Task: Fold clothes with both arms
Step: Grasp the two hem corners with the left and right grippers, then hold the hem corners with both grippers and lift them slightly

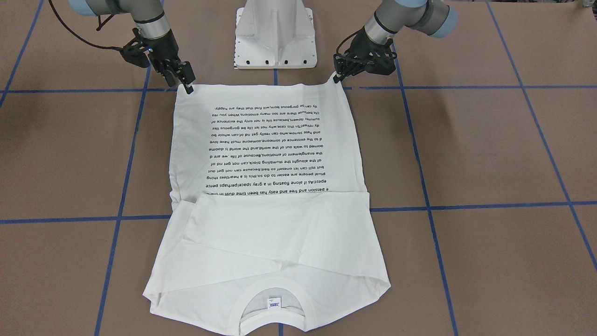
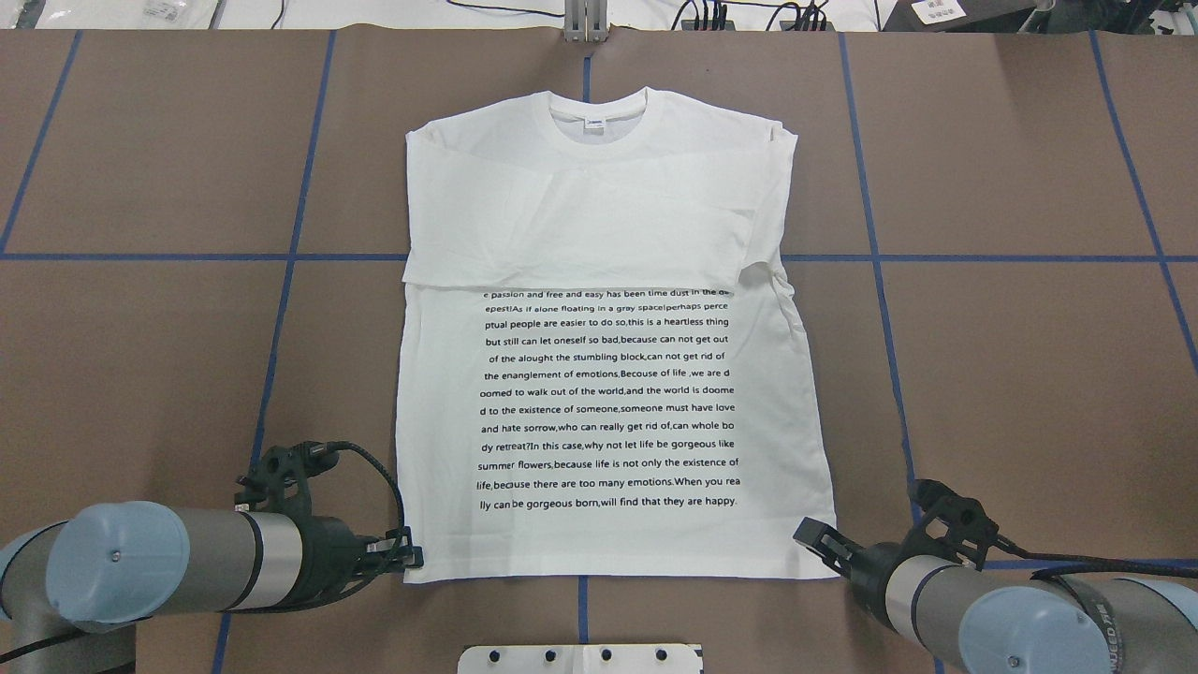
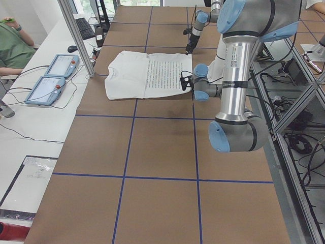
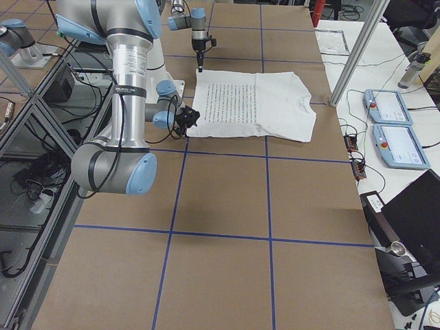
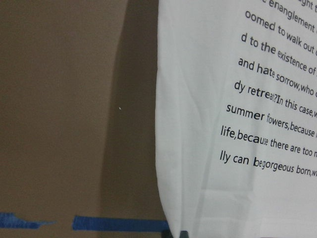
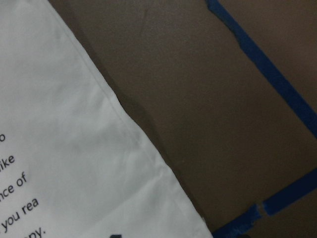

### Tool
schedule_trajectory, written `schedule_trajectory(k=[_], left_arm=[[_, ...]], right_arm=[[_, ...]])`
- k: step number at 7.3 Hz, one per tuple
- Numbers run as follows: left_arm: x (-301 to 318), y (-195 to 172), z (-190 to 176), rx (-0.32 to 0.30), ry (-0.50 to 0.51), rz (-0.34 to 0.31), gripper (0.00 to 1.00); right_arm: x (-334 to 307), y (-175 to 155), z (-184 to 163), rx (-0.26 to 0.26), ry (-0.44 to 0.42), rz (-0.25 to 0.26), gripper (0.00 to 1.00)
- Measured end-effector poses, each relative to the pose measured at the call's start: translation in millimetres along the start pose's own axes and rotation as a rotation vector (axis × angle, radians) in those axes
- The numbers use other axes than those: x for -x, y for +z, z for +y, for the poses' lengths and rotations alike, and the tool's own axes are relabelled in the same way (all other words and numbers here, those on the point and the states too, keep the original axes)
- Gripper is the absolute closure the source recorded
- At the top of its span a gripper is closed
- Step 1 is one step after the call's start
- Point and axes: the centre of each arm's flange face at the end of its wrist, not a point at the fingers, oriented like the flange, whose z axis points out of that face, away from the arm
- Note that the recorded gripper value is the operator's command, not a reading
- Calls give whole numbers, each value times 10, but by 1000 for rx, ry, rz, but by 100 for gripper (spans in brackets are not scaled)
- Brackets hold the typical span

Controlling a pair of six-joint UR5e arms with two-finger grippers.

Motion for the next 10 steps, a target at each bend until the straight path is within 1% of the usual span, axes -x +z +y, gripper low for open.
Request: schedule_trajectory(k=[6, 7, 8, 9, 10], left_arm=[[11, -3, -6, -2, 0, -1, 100], [13, -3, -6, -2, 0, -1, 100], [16, -3, -7, -2, 0, -1, 100], [18, -5, -8, -3, -1, -1, 100], [13, -12, -6, -3, -1, 0, 100]], right_arm=[[-85, 60, 123, -8, -22, 17, 18], [-96, 68, 138, -9, -25, 18, 22], [-103, 70, 154, -8, -27, 18, 47], [-107, 72, 166, -7, -27, 19, 99], [-104, 73, 174, -7, -17, 17, 100]])
